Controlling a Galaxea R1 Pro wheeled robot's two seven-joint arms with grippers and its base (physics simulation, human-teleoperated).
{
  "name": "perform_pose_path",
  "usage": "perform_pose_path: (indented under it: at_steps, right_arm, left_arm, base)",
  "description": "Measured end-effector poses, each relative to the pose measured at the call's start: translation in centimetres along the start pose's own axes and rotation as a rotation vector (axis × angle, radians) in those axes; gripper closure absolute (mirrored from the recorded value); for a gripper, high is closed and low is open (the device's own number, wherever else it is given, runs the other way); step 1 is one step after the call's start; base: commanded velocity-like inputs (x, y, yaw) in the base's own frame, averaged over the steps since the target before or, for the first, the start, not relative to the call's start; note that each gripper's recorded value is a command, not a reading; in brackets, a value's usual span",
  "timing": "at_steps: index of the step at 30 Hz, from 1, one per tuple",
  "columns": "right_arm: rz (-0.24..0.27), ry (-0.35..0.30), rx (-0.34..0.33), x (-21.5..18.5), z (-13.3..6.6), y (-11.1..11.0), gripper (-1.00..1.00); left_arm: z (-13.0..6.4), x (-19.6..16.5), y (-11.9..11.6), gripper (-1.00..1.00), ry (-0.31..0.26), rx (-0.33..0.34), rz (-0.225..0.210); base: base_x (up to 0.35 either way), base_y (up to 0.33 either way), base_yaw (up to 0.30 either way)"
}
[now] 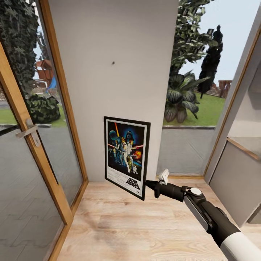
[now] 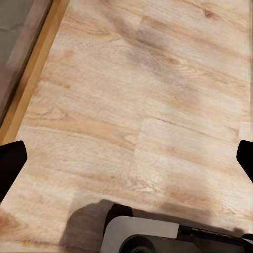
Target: Pick up the poster from the kitchen countertop and hang it on one of the wall nails in the kitchen.
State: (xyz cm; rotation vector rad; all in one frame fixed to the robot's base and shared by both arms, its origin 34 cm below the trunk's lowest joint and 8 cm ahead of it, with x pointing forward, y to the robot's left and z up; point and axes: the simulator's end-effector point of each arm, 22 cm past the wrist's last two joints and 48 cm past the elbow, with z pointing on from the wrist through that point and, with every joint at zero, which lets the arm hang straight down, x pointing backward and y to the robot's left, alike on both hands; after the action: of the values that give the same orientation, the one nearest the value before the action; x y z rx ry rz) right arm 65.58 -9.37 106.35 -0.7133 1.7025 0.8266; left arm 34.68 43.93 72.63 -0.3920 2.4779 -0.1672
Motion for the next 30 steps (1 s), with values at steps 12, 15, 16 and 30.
perform_pose_path:
  at_steps: [12,15,16,30]
  right_arm:
    - [0.001,0.003,-0.001,0.1,0.0,0.0,1.0]
    - [0.003,0.004,-0.005,0.0,0.0,0.2,1.0]
    - [0.001,0.001,-0.008,-0.2,0.1,0.3,1.0]
    - [0.011,0.038,-0.042,-4.8,0.8,0.9,1.0]
  left_arm:
    - [0.0,0.0,-0.1,-1.0,-0.001,0.003,0.007]
    - [0.1,-0.7,-0.3,-1.0,-0.037,0.006,0.03]
    - [0.1,-0.8,-0.4,-1.0,-0.041,0.007,0.032]
    - [0.4,-0.3,-1.4,-1.0,-0.032,0.027,0.057]
  base:
    - [0.0,0.0,-0.045]
    - [0.0,0.0,0.0]
    - [0.0,0.0,0.0]
    - [0.0,0.0,0.0]
